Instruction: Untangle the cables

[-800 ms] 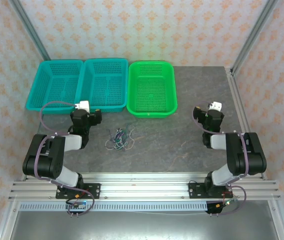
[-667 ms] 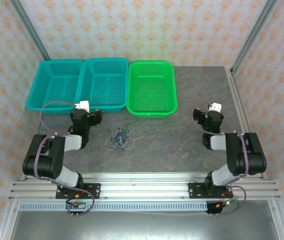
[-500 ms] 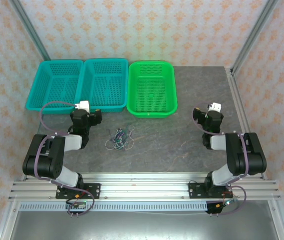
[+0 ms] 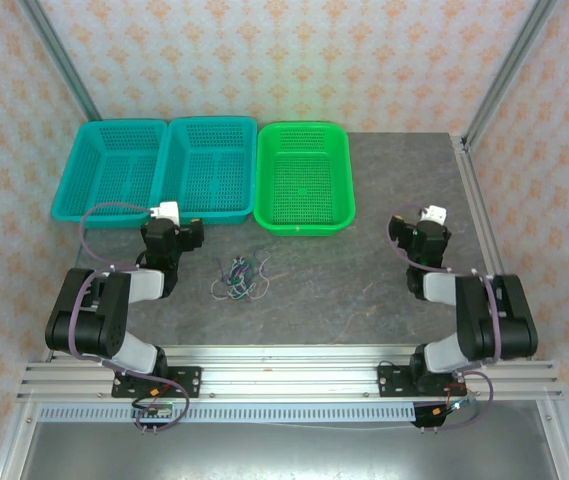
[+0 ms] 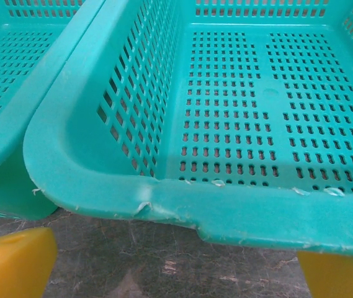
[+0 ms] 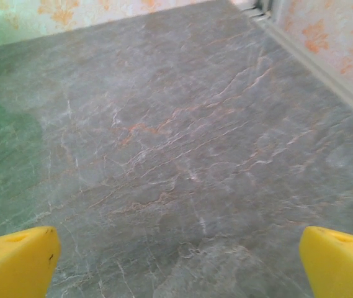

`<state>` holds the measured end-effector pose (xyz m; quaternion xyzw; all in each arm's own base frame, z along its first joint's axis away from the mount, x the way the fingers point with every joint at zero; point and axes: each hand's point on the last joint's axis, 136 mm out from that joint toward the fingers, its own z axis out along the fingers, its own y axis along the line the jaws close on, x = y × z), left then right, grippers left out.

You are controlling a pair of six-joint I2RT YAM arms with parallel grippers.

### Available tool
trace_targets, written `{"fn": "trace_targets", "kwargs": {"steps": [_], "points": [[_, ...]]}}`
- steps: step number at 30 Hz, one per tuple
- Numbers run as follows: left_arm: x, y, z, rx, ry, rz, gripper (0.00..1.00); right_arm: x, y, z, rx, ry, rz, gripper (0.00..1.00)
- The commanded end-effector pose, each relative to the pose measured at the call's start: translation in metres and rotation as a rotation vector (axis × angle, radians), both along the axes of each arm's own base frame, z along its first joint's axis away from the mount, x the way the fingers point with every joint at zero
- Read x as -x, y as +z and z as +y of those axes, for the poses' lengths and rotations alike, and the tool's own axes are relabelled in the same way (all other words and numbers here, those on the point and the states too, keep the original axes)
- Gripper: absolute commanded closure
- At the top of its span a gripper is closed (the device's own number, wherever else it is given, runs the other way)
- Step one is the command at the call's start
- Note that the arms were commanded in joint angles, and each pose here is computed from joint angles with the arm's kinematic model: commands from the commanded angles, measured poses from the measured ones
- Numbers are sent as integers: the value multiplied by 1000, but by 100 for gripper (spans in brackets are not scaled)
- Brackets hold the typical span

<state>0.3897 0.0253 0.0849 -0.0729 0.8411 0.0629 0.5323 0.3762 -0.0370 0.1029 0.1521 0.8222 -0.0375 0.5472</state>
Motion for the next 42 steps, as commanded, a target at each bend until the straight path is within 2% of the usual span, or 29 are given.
{"fn": "trace_targets", "kwargs": {"steps": [1, 5, 8, 10, 12, 14, 16, 17, 19, 24, 27, 31, 42], "points": [[-5, 16, 3, -17, 19, -14, 0, 21, 72, -24, -123, -216, -135, 1], [8, 37, 14, -34, 118, -12, 0, 35, 104, 15, -373, -87, -125, 1], [25, 69, 21, 0, 217, -15, 0, 34, 113, 77, -472, 133, -17, 2], [36, 96, 23, 44, 285, -18, 0, 38, 112, 117, -467, 262, 78, 2], [43, 120, 15, 141, 299, -12, 0, 46, 109, 162, -436, 397, 175, 2], [46, 132, -4, 228, 247, 30, 1, 55, 105, 203, -417, 520, 254, 2], [49, 135, -28, 304, 183, 102, 7, 69, 101, 247, -392, 657, 339, 2], [53, 130, -41, 354, 154, 155, 14, 77, 95, 268, -375, 713, 390, 2], [61, 111, -69, 455, 79, 275, 21, 92, 85, 304, -337, 792, 469, 2], [93, 52, -85, 568, 143, 513, 41, 114, 65, 362, -286, 885, 558, 2], [99, 17, -91, 592, 148, 595, 42, 114, 59, 386, -348, 898, 571, 2], [92, -13, -110, 665, 103, 642, 43, 113, 56, 406, -440, 904, 565, 3], [63, -45, -115, 666, 99, 615, 46, 118, 40, 402, -369, 871, 573, 3]]}}
